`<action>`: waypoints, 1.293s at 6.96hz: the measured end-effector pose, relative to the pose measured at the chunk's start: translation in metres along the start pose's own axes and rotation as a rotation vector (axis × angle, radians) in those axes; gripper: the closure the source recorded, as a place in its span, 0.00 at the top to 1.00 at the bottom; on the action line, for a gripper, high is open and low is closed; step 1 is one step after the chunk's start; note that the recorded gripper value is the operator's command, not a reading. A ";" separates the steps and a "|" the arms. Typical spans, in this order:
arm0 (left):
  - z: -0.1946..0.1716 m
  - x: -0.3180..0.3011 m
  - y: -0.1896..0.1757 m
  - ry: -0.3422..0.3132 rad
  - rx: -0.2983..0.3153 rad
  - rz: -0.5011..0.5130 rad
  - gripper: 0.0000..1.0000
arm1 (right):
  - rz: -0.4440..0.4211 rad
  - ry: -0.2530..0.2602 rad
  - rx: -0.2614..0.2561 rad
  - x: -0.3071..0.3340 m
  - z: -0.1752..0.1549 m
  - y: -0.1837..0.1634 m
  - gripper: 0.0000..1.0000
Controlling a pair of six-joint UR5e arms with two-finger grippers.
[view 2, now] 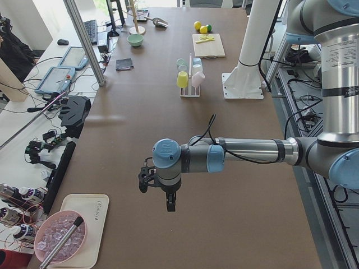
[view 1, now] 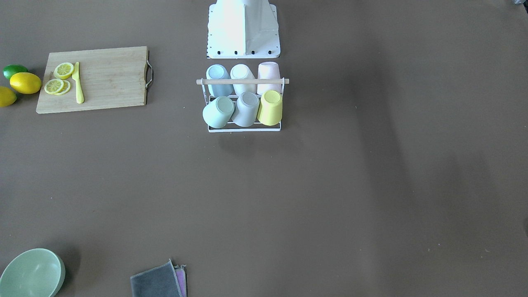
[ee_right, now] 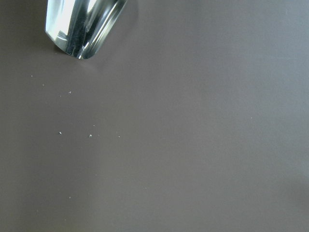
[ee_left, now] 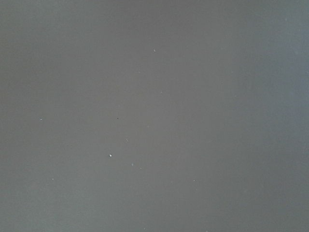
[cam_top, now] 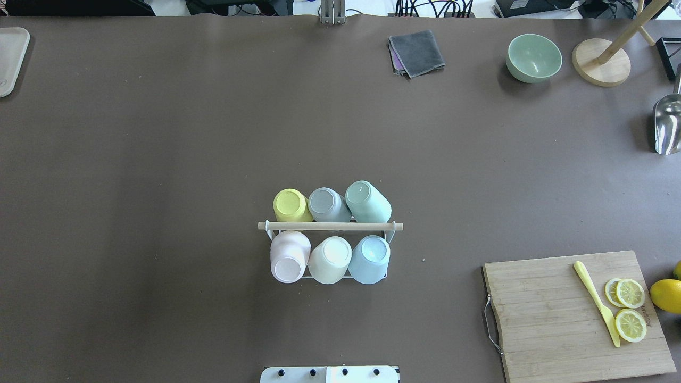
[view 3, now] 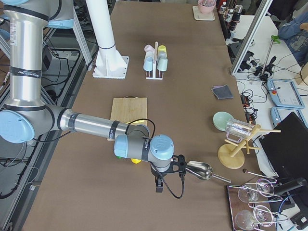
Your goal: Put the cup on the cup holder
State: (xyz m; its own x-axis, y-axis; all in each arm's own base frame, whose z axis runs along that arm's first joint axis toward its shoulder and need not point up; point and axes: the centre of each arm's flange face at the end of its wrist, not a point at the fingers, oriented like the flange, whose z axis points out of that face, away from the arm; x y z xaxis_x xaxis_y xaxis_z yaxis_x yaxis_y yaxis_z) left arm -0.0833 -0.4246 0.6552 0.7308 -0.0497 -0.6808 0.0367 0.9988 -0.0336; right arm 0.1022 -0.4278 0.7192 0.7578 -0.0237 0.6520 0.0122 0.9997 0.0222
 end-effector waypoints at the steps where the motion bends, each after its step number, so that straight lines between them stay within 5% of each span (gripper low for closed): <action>1: 0.000 0.000 0.000 0.000 0.000 0.000 0.98 | 0.017 -0.015 0.013 -0.007 -0.006 -0.006 1.00; 9: 0.008 -0.006 0.003 0.001 -0.012 -0.002 0.98 | 0.140 -0.071 0.026 -0.105 -0.022 -0.045 1.00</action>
State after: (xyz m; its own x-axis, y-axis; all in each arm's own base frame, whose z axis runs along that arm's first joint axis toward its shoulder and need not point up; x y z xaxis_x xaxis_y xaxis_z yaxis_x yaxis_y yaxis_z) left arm -0.0825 -0.4213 0.6652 0.7303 -0.0517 -0.6812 0.0300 0.9986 -0.0435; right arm 0.0366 -0.4698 0.6329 0.7029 0.1143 0.7021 -0.1076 0.9927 -0.0540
